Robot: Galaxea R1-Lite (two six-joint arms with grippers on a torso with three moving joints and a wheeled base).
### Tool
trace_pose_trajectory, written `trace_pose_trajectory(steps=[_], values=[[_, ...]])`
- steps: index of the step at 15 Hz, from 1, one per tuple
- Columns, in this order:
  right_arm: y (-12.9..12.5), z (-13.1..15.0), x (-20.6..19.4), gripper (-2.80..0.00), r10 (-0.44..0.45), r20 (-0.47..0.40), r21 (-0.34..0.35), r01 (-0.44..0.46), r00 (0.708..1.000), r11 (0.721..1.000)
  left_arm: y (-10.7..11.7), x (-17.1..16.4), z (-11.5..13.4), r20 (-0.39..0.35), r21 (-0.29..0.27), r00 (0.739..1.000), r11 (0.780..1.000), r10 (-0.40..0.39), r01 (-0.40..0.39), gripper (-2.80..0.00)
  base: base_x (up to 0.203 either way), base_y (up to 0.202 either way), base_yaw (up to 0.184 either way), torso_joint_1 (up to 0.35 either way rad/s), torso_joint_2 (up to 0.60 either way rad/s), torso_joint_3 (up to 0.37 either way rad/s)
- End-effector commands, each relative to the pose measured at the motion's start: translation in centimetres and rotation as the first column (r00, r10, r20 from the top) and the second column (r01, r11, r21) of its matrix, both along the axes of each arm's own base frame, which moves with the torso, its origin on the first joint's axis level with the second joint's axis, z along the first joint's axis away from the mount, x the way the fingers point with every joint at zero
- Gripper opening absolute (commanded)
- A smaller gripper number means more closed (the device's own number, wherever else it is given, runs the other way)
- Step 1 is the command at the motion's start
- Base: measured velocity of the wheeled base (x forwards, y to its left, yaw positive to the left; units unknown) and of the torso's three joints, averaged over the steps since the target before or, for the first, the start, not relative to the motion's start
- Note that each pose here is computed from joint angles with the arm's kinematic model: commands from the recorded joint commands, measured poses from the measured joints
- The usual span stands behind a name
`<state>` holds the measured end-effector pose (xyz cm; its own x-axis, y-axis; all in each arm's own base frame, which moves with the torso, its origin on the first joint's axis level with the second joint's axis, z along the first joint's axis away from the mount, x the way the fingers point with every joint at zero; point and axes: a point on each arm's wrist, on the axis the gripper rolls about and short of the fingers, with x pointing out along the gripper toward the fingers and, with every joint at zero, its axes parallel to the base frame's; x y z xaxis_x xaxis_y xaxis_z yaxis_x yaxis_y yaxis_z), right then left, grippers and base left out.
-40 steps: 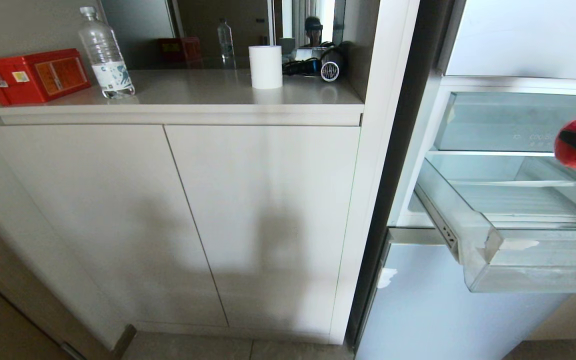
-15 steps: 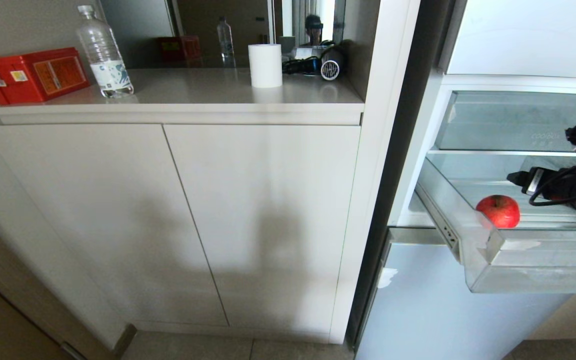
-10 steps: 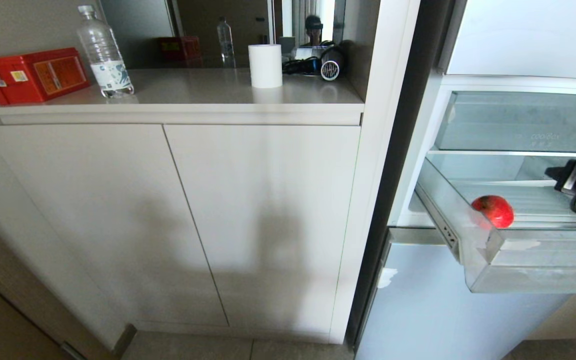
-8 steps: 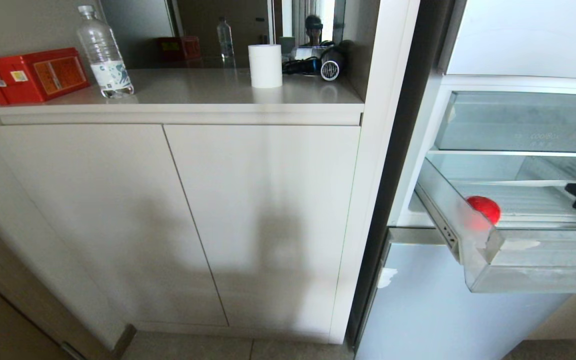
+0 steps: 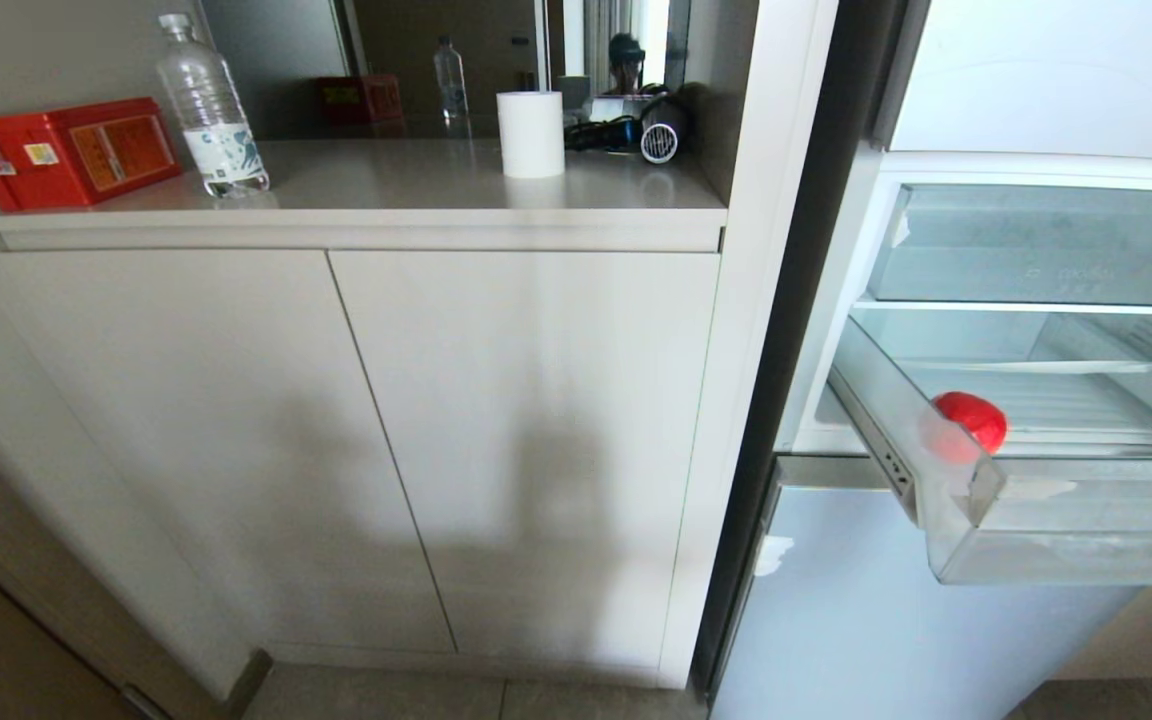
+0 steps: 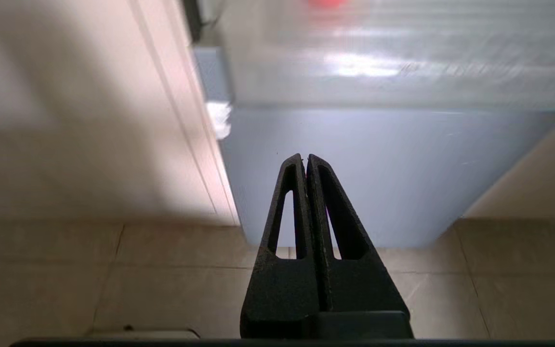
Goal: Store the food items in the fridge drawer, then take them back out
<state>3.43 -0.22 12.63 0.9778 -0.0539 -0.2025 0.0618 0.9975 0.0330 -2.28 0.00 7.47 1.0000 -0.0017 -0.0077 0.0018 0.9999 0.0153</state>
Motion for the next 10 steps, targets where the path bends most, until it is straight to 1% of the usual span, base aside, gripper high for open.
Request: trace_pose_trajectory(steps=[1, 2, 4, 5, 6, 9, 10], values=[[0.3, -2.0, -3.6, -2.80, 0.054, 0.139, -0.045, -0.049, 0.989, 0.998, 0.0, 0.0, 0.0, -0.002, 0.000, 1.000, 1.000, 0.000, 0.000, -2.80, 0.000, 0.000, 0.000, 0.000, 0.00, 0.000], [0.3, -3.0, -4.4, -2.80, 0.079, 0.156, -0.077, -0.067, 0.985, 0.995, 0.0, 0.0, 0.0, -0.002, 0.000, 1.000, 1.000, 0.000, 0.000, -2.80, 0.000, 0.000, 0.000, 0.000, 0.00, 0.000], [0.3, -4.3, -5.6, -2.80, 0.107, 0.221, -0.123, -0.081, 0.969, 0.989, 0.0, 0.0, 0.0, -0.002, 0.000, 1.000, 1.000, 0.000, 0.000, -2.80, 0.000, 0.000, 0.000, 0.000, 0.00, 0.000], [0.3, -4.7, -5.8, -2.80, 0.116, 0.226, -0.139, -0.085, 0.967, 0.987, 0.0, 0.0, 0.0, -0.002, 0.000, 1.000, 1.000, 0.000, 0.000, -2.80, 0.000, 0.000, 0.000, 0.000, 0.00, 0.000], [0.3, -5.1, -5.8, -2.80, 0.124, 0.197, -0.152, -0.095, 0.973, 0.984, 0.0, 0.0, 0.0, -0.002, -0.001, 1.000, 1.000, 0.000, 0.000, -2.80, 0.000, 0.000, 0.000, 0.000, 0.00, 0.000], [0.3, -5.2, -5.7, -2.80, 0.120, 0.186, -0.145, -0.094, 0.975, 0.985, 0.0, 0.0, 0.0, -0.002, 0.000, 1.000, 1.000, 0.000, 0.000, -2.80, 0.000, 0.000, 0.000, 0.000, 0.00, 0.000], [0.3, -5.2, -5.7, -2.80, 0.113, 0.187, -0.133, -0.089, 0.976, 0.987, 0.0, 0.0, 0.0, -0.002, -0.001, 1.000, 1.000, 0.000, 0.000, -2.80, 0.000, 0.000, 0.000, 0.000, 0.00, 0.000]])
